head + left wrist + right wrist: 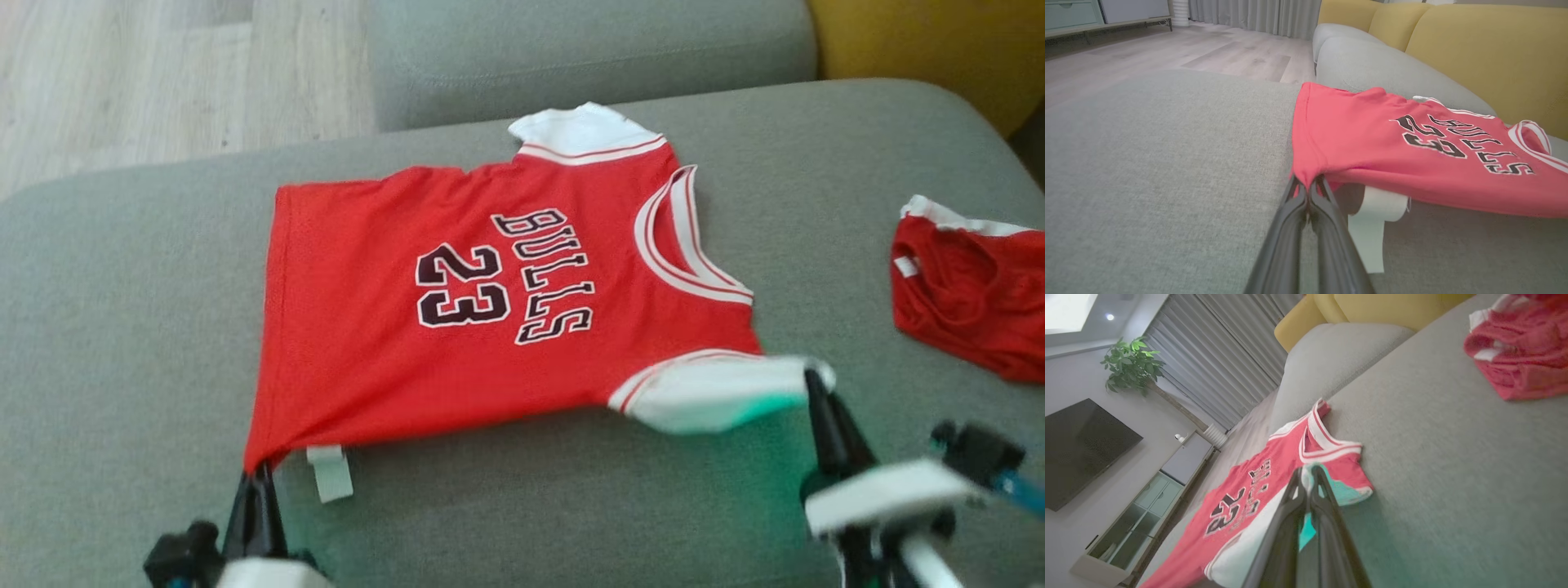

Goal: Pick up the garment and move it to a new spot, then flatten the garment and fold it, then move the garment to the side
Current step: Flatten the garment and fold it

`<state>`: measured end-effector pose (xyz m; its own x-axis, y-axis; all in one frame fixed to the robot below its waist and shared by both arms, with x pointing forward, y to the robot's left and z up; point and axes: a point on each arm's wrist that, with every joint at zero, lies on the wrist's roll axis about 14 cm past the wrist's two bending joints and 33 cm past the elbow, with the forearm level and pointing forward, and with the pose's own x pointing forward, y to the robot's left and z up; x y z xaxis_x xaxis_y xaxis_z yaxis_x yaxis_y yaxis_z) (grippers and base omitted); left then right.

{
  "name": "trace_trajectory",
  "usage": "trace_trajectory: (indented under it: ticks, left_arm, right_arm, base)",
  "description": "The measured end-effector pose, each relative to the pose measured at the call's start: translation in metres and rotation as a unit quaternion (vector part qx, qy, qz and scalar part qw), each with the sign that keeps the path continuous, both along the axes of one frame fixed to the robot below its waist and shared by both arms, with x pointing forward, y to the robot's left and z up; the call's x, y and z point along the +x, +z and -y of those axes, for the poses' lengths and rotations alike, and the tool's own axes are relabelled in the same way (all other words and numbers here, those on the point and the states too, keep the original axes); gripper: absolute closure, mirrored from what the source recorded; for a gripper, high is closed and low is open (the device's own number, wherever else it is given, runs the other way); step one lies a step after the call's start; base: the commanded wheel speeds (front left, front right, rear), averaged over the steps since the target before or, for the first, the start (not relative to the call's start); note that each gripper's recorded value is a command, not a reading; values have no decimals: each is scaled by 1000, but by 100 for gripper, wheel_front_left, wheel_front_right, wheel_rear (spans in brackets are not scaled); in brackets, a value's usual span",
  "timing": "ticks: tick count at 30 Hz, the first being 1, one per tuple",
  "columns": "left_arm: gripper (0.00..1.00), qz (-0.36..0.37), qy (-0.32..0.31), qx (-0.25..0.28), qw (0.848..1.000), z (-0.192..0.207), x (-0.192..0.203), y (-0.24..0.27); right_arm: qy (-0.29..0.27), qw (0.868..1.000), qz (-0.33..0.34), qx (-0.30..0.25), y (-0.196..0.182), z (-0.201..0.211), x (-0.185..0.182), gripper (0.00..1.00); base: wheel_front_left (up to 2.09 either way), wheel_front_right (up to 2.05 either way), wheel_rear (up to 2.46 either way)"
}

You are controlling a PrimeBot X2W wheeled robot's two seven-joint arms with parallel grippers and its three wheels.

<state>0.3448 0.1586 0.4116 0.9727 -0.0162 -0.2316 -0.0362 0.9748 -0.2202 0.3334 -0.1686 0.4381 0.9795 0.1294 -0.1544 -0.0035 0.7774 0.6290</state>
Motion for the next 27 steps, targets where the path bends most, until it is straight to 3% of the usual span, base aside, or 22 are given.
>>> trace_trajectory:
  ticks: [8,19,20,21,22,23,24,27]
  left_arm:
    - [100,33,-4,-3,999,7,68,21]
    - [100,-12,-16,32,999,13,122,-9]
    - [87,-16,-13,32,999,12,126,-10]
    - [53,-15,-10,34,999,12,130,-10]
    - [10,-16,-9,35,999,11,133,-11]
    - [0,-19,-6,34,999,10,134,-13]
    - [0,-21,-5,35,999,9,133,-14]
    - [0,-19,0,48,999,5,130,-12]
  right_arm:
    - [17,999,39,0,35,-13,84,100]
    - [11,999,-18,-25,-1,-14,148,100]
    - [13,999,-19,-32,-2,-15,154,100]
    - [12,999,-20,-35,-3,-15,159,95]
    - [9,999,-18,-35,-3,-15,164,41]
    - [6,999,-16,-34,-2,-16,168,4]
    - [7,999,-14,-36,-1,-18,171,0]
    - [21,997,1,-69,3,-24,170,0]
  base:
    - [0,0,0]
    - [0,0,0]
    - [0,0,0]
    - [0,0,0]
    - [0,0,0]
    - [0,0,0]
    - [0,0,0]
    - [0,0,0]
